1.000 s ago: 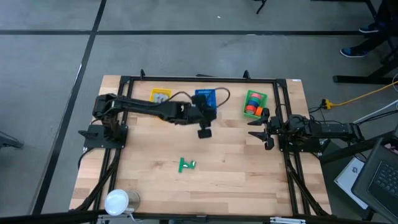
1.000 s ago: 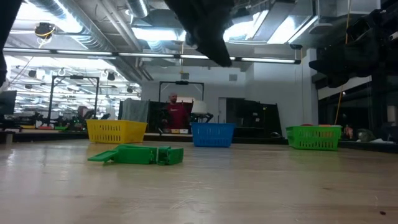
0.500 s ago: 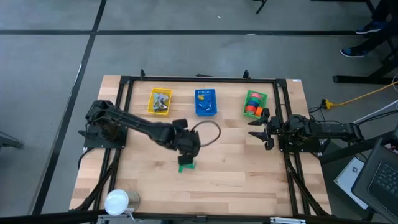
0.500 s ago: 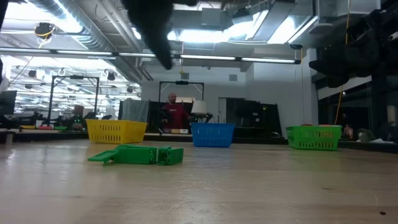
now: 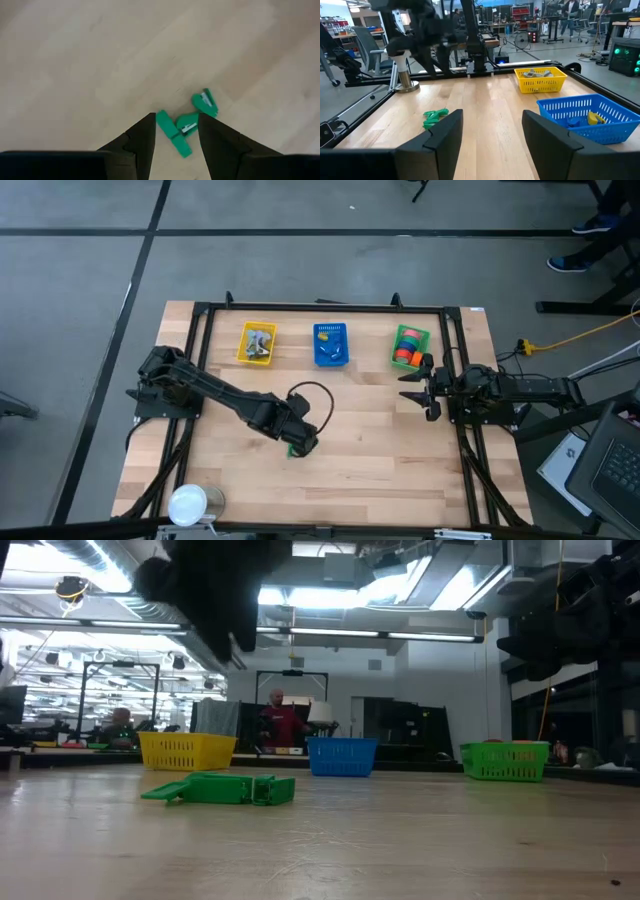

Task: Pick and place Stapler, Stapler remover, tape
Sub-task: Put the green stapler into the blue basket

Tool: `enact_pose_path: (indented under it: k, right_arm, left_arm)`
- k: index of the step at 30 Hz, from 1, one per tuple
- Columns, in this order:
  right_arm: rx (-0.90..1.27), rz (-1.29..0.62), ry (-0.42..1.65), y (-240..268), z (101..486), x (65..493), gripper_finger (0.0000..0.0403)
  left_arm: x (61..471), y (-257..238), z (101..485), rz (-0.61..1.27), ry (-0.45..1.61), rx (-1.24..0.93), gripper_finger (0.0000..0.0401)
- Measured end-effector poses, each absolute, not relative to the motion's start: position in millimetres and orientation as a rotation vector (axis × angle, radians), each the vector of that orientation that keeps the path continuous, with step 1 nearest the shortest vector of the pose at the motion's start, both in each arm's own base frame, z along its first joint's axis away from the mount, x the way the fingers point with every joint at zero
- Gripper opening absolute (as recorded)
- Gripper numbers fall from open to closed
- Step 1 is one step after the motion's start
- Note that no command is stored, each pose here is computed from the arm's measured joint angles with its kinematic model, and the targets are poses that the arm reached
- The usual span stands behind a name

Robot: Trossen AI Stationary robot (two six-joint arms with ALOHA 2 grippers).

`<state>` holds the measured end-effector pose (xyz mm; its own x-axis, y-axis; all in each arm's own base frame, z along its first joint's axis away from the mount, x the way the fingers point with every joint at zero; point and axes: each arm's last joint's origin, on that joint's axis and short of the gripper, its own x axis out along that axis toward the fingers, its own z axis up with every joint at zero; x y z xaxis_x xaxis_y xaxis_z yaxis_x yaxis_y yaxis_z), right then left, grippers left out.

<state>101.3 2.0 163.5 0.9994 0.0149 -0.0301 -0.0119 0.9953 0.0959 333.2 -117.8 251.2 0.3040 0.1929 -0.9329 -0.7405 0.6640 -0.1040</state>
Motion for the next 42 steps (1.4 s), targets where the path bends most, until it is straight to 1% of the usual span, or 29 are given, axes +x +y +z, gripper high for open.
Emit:
enact_pose_path:
  k: [2,6,10,13,21,26,31,36,39,42]
  right_arm:
    - [0.096,0.014,0.031,2,163,101,0.0211]
    - [0.096,0.013,0.031,2,163,101,0.0211]
    - [0.096,0.013,0.031,2,163,101,0.0211]
    - [0.096,0.013,0.031,2,163,101,0.0211]
    - [0.096,0.013,0.031,2,163,101,0.0210]
    - [0.096,0.014,0.031,2,163,101,0.0210]
    - [0.096,0.013,0.031,2,163,101,0.0210]
    - [0.096,0.013,0.031,2,163,101,0.0210]
    - [0.096,0.013,0.031,2,163,101,0.0210]
    - [0.096,0.013,0.031,2,163,101,0.0210]
  left_arm:
    - [335,-120,243,0.723,1.107,-0.647,0.0143]
    - [340,-129,223,0.778,1.138,-0.667,0.0148]
    - [344,-137,198,0.849,1.174,-0.661,0.0164]
    - [346,-140,186,0.880,1.182,-0.648,0.0180]
    - [348,-142,175,0.934,1.181,-0.672,0.0229]
    - [351,-141,168,0.970,1.173,-0.694,0.0243]
    - [354,-143,153,0.992,1.194,-0.680,0.0241]
    - [355,-144,142,1.007,1.214,-0.668,0.0228]
    - [356,-145,141,0.990,1.228,-0.679,0.0206]
    - [357,-146,141,0.977,1.231,-0.685,0.0168]
